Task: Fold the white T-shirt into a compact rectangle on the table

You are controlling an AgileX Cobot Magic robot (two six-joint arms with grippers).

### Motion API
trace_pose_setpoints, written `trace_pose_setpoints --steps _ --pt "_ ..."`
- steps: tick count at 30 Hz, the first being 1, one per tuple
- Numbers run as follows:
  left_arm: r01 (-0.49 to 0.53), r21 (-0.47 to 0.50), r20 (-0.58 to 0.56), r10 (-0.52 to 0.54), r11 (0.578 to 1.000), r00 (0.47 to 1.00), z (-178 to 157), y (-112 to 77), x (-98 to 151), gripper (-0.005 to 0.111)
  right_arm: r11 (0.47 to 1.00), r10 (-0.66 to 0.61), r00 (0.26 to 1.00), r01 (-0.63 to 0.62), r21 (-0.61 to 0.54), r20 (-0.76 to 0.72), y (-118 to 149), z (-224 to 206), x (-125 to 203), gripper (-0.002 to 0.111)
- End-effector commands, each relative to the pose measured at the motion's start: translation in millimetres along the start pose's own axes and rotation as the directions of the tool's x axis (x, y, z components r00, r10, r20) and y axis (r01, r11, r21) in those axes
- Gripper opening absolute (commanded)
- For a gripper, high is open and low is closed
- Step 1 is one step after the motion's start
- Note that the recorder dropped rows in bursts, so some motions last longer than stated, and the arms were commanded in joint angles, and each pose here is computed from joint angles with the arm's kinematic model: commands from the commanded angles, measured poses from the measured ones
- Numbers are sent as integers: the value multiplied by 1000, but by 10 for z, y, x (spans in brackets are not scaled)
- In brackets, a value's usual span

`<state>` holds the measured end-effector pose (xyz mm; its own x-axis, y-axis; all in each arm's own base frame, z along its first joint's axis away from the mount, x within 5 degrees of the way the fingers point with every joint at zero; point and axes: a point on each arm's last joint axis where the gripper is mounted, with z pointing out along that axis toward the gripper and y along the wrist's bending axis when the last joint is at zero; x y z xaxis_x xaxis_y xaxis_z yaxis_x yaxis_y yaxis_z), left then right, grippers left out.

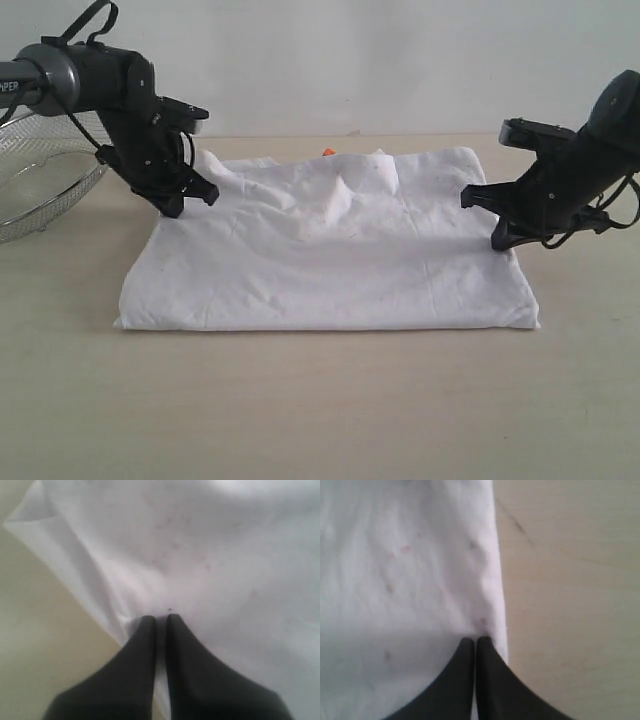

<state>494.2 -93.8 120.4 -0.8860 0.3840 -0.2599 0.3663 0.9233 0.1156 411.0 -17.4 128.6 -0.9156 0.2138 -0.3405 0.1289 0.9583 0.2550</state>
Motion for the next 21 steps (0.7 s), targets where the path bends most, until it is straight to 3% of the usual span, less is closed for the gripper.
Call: trace_pose_setpoints --steps 1,8,11,15,18,21 --pt "26 -89 -47 -30 996 998 -28 97 54 5 999 43 999 -43 12 10 -130 -46 -32 0" --pt "83 17 43 -83 996 996 -486 38 -51 5 992 52 999 -51 -117 8 -162 -350 -76 0" --pt "101 66 77 -106 993 991 -717 11 -79 5 975 97 995 -99 -197 -19 -302 -529 -130 0" --pt "95 131 63 -104 987 993 -786 -55 -71 5 935 117 992 -126 -331 -47 -537 -727 -261 1" --pt "85 138 43 -92 987 995 -771 -116 -63 5 925 125 991 -134 -355 -49 -657 -723 -354 9" --pt "73 143 30 -78 987 996 -731 -185 -59 5 907 130 987 -156 -391 -92 -707 -571 -395 27"
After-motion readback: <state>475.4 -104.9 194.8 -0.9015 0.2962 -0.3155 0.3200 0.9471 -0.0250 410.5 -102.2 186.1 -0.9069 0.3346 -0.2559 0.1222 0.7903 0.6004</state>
